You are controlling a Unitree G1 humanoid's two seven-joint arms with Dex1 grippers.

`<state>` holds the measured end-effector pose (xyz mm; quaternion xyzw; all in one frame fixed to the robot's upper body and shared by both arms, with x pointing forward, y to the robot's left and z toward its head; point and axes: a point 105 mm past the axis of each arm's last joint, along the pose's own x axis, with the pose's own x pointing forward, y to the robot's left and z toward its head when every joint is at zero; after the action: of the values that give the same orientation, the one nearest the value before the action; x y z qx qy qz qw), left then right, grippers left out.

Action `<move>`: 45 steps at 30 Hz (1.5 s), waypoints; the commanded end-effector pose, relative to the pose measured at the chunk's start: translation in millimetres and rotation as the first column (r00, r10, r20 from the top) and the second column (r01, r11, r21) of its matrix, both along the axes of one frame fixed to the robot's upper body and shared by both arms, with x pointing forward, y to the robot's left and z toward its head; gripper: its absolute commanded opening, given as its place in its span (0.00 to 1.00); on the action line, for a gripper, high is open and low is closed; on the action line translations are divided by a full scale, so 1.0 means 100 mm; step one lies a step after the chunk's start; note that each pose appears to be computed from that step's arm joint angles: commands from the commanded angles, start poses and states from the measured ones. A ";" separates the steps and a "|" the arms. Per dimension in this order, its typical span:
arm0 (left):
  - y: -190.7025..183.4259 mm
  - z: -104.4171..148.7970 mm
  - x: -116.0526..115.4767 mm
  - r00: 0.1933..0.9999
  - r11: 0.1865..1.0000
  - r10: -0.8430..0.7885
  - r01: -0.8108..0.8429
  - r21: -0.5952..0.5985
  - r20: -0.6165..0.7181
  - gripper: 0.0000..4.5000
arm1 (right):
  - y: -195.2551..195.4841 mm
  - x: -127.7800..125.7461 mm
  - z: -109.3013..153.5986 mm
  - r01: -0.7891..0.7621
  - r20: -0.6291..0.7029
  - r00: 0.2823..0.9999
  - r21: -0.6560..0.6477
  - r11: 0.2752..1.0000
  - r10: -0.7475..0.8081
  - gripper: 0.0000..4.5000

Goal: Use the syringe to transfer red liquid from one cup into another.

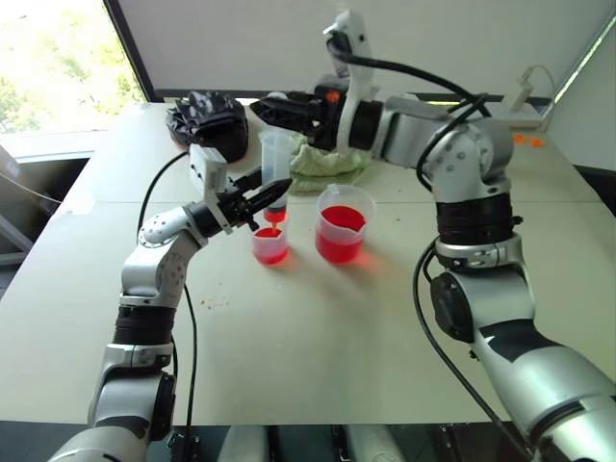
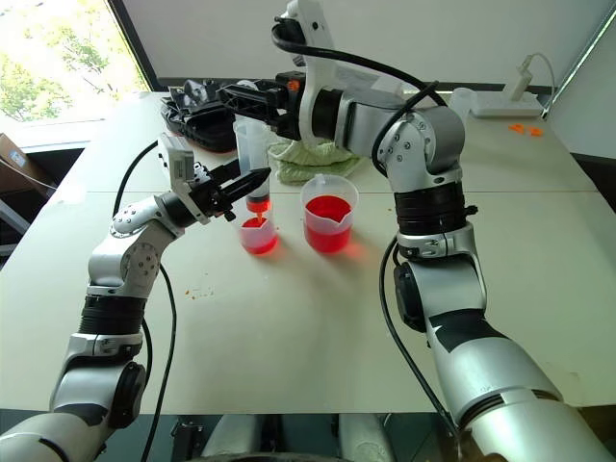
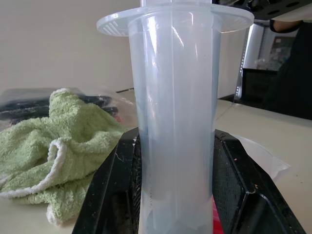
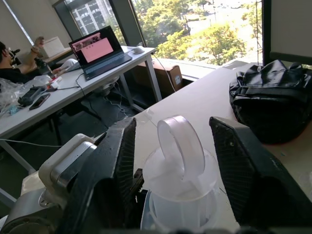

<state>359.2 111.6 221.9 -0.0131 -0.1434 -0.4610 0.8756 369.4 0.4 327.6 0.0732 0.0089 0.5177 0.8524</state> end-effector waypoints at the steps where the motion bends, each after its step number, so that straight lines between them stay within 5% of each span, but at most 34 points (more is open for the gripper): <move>1: 0.00 0.15 -0.06 0.998 1.000 0.002 -0.001 -0.007 0.068 0.30 | 0.06 -0.07 0.20 -0.032 0.058 0.998 0.034 0.999 0.030 0.13; 3: 0.00 0.15 -0.06 0.998 1.000 0.003 -0.002 -0.007 0.068 0.30 | 0.06 -0.06 0.20 -0.031 0.058 0.998 0.035 0.999 0.029 0.01; 45: 0.17 0.24 -0.03 0.994 0.999 0.047 -0.047 -0.006 0.099 0.30 | 0.36 -0.52 -0.08 -0.197 0.059 0.978 -0.052 0.979 0.200 0.01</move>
<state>353.0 115.4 227.6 0.0073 -0.1576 -0.4725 0.8671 345.9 10.9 320.5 0.0461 -0.0047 0.5345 0.8439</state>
